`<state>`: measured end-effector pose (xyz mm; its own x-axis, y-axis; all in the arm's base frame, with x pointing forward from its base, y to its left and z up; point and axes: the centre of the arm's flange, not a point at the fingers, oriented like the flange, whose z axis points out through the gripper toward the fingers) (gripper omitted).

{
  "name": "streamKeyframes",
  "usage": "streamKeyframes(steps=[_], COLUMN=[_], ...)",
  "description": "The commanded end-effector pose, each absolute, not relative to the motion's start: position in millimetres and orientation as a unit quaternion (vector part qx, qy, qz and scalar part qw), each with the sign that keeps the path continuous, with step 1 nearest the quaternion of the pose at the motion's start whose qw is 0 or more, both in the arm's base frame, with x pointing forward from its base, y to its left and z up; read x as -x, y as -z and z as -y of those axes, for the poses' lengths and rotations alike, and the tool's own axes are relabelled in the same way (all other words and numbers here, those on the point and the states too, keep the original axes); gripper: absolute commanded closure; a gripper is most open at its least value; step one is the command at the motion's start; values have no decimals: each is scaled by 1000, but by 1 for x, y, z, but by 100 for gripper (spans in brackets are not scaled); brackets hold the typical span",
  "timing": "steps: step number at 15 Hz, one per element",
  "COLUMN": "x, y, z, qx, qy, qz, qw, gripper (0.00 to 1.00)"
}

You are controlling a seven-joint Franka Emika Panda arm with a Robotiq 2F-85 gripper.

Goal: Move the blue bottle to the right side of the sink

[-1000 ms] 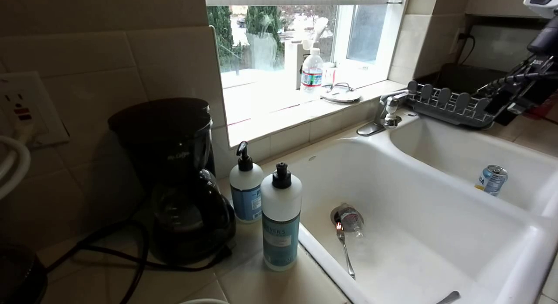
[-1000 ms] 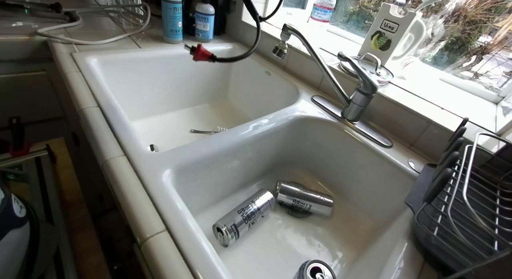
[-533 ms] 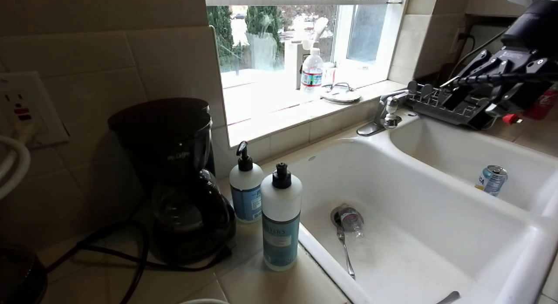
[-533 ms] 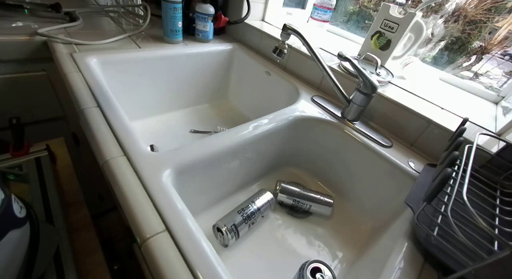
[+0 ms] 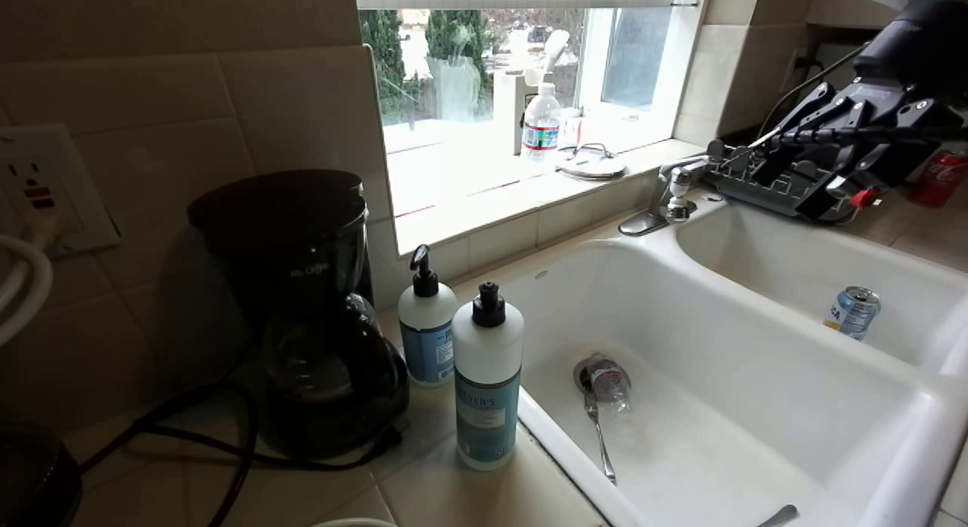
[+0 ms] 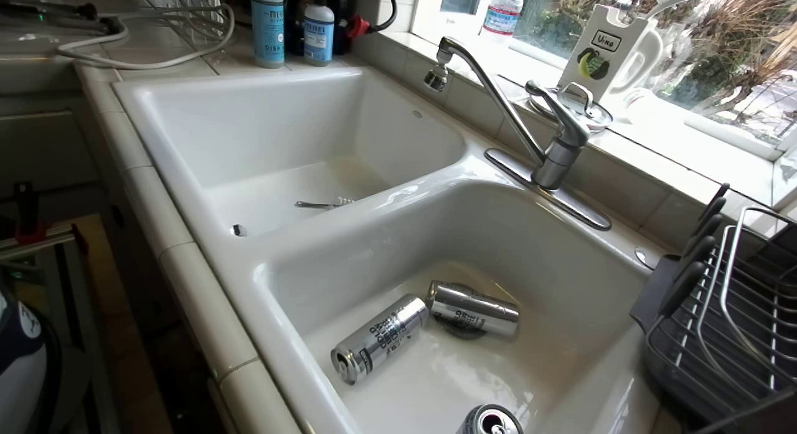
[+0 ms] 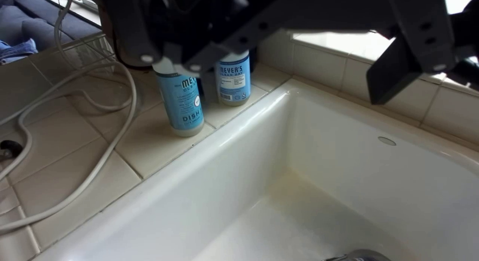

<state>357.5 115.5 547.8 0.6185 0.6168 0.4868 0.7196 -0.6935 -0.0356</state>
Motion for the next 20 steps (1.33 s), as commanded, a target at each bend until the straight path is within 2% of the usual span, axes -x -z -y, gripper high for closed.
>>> streamKeyframes(steps=[1, 5, 8, 10, 12, 14, 15, 20], x=[-364, -362, -371, -389, -416, -430, -404, -423], y=[-542, -524, -519, -520, -525, -530, -526, -527], z=[-140, -208, -261, -288, -305, -318, -297, -313], qx=[877, 825, 774, 748, 762, 759, 763, 763], qy=[221, 204, 207, 230, 272, 275, 273, 275], qz=[407, 501, 576, 608, 576, 575, 573, 572], qw=[126, 166, 161, 133, 112, 132, 121, 125], gripper=[0, 0, 0, 0, 0, 0, 0, 0])
